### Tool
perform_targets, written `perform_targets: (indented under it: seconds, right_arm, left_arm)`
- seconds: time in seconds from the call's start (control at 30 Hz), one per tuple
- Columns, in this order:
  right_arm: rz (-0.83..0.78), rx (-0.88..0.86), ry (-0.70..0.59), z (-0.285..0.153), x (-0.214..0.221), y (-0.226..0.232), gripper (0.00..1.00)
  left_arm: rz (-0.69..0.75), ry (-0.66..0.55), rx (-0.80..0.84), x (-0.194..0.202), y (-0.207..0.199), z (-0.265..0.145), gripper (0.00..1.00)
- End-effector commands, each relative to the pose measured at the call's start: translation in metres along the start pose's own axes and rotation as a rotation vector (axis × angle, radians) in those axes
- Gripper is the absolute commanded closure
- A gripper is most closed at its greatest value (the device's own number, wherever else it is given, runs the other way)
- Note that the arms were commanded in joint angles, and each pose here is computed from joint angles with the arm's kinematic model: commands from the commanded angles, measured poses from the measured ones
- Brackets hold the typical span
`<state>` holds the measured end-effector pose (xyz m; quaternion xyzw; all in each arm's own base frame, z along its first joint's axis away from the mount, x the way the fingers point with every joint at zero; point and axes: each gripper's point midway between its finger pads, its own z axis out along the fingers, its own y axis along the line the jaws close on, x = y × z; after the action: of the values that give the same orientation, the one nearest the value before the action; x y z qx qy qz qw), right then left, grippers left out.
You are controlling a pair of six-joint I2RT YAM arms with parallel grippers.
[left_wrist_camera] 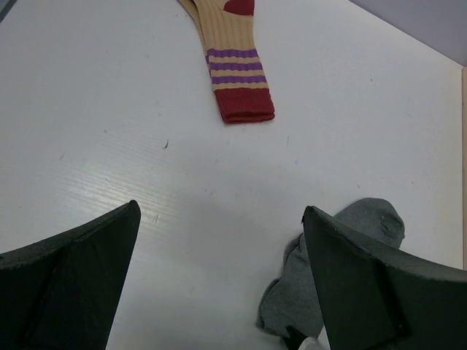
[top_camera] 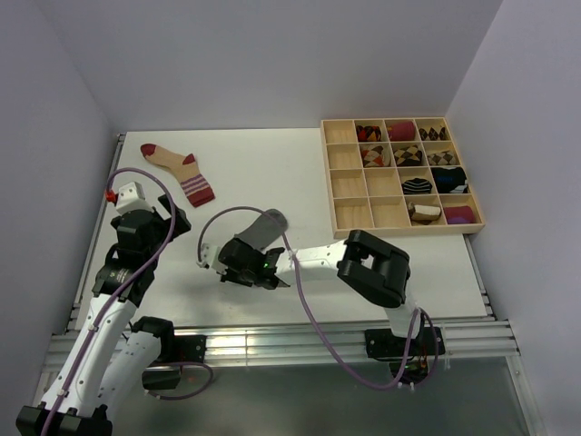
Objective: Roll the socks
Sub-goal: Roll the sock at the center of the board.
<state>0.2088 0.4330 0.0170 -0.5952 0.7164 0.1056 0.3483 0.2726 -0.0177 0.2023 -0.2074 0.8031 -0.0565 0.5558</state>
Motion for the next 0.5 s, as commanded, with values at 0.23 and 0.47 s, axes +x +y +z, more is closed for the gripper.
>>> perform_targets:
  seconds: [0.23,0.47]
  right_arm:
    - [0.280,-0.220,0.028,-0.003,0.011,0.011,1.00]
    - [0.582,-0.329,-0.022,0.000,-0.005,-0.010,1.00]
  left_arm:
    - [-0.023,0.011,0.084,0.001,-0.017,0.003,0.01]
    - [-0.126,0.150,0.207,0.028,-0.044,0.004,0.00]
